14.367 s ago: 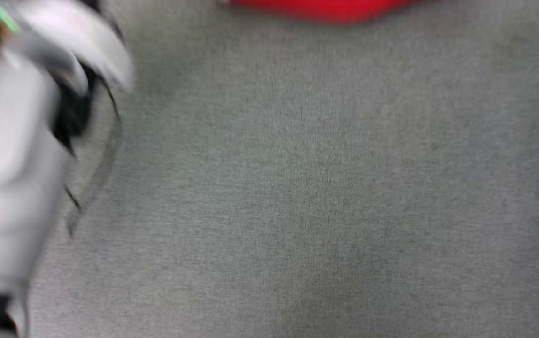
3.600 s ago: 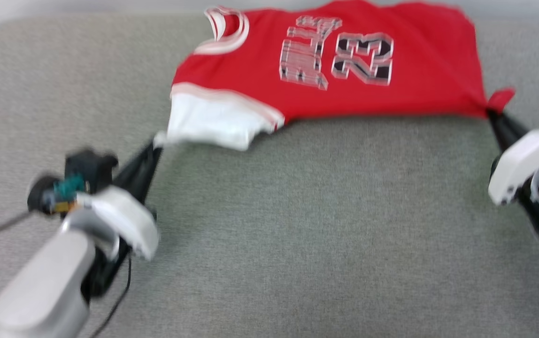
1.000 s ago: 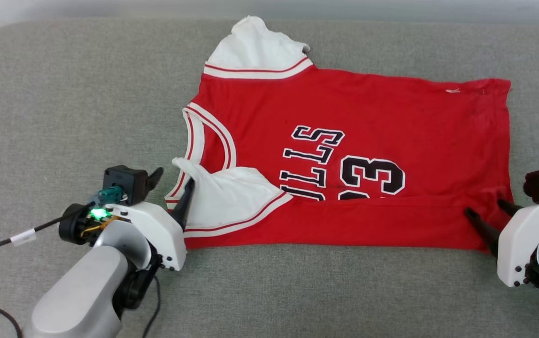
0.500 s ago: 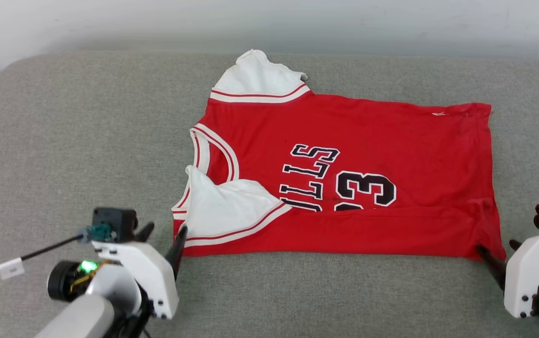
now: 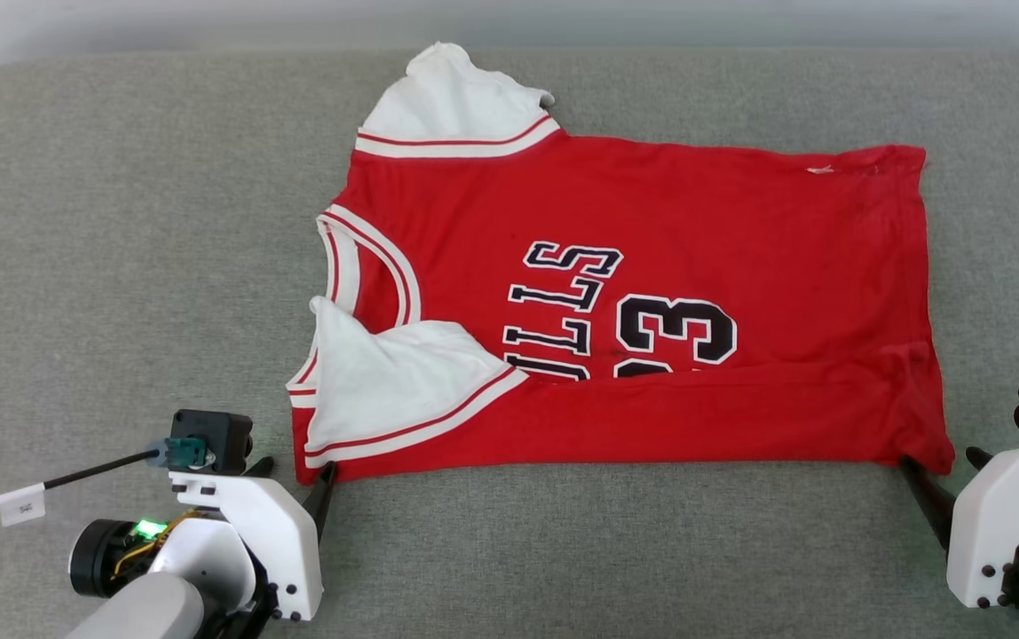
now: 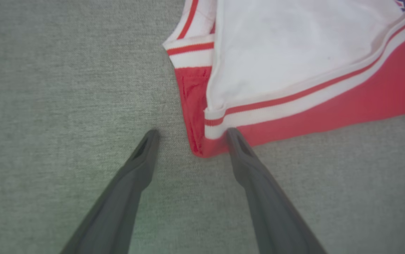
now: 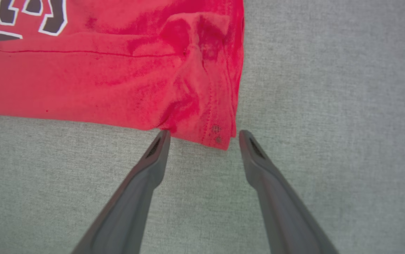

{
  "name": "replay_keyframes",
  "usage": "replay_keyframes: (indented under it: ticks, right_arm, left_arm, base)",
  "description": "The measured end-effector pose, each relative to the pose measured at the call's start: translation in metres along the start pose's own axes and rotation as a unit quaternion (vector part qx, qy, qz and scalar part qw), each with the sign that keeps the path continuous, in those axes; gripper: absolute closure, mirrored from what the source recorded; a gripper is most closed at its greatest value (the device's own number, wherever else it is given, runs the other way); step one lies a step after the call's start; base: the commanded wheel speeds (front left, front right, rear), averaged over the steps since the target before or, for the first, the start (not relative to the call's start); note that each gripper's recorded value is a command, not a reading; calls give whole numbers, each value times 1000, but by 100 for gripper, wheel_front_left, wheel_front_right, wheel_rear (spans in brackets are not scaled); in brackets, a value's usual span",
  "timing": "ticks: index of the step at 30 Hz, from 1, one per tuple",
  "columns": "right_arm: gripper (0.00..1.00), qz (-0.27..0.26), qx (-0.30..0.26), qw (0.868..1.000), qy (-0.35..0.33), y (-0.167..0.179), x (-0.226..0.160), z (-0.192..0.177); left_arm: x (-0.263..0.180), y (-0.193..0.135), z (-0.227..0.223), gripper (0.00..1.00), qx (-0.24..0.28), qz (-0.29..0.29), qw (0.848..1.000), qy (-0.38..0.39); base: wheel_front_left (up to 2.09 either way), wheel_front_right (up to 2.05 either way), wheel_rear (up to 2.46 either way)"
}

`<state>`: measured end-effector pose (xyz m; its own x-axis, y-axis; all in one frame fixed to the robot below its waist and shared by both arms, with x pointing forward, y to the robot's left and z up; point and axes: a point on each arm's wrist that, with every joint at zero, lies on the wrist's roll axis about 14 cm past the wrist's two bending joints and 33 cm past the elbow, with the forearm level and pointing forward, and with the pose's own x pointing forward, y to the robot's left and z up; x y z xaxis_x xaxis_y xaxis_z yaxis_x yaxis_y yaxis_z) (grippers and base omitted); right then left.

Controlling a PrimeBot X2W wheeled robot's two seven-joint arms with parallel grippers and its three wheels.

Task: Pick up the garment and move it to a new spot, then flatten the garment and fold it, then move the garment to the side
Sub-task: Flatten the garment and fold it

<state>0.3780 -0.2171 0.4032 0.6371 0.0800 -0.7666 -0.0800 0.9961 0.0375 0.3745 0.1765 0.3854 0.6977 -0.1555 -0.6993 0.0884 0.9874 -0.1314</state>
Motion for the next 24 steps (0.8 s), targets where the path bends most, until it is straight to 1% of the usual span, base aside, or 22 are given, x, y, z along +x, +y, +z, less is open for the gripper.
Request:
replay_keyframes:
  ticks: [2, 6, 7, 8, 11, 14, 18, 24]
  right_arm:
    - [0, -4, -1, 1000, 2, -2, 1, 0]
    - [0, -12, 0, 1000, 3, -7, 2, 1]
    - [0, -17, -1, 1000, 4, -10, 2, 1]
    - [0, -20, -2, 1000, 6, -12, 2, 0]
    - [0, -21, -5, 1000, 6, -11, 3, 1]
    - [0, -23, -13, 1000, 2, -11, 1, 4]
    - [0, -34, -32, 999, 9, -15, 2, 5]
    - [0, -36, -31, 999, 23, -14, 14, 7]
  left_arm:
    - [6, 2, -5, 0, 8, 2, 1000, 13]
    - [16, -2, -10, 0, 2, -10, 1000, 29]
    - [18, -4, -12, 52, -3, -14, 999, 36]
    - [19, -5, -14, 100, -1, -18, 999, 43]
    - [22, -8, -14, 100, 5, -30, 998, 49]
    - [20, -16, -14, 100, 0, -40, 998, 43]
    - [12, -17, -6, 100, 7, -38, 999, 17]
    - [-9, -22, 15, 100, 15, -37, 998, -38]
  base:
    - [0, 0, 0]
    - [0, 0, 0]
    - [0, 0, 0]
    - [0, 0, 0]
    - [0, 0, 0]
    - [0, 0, 0]
    - [0, 0, 0]
    - [0, 0, 0]
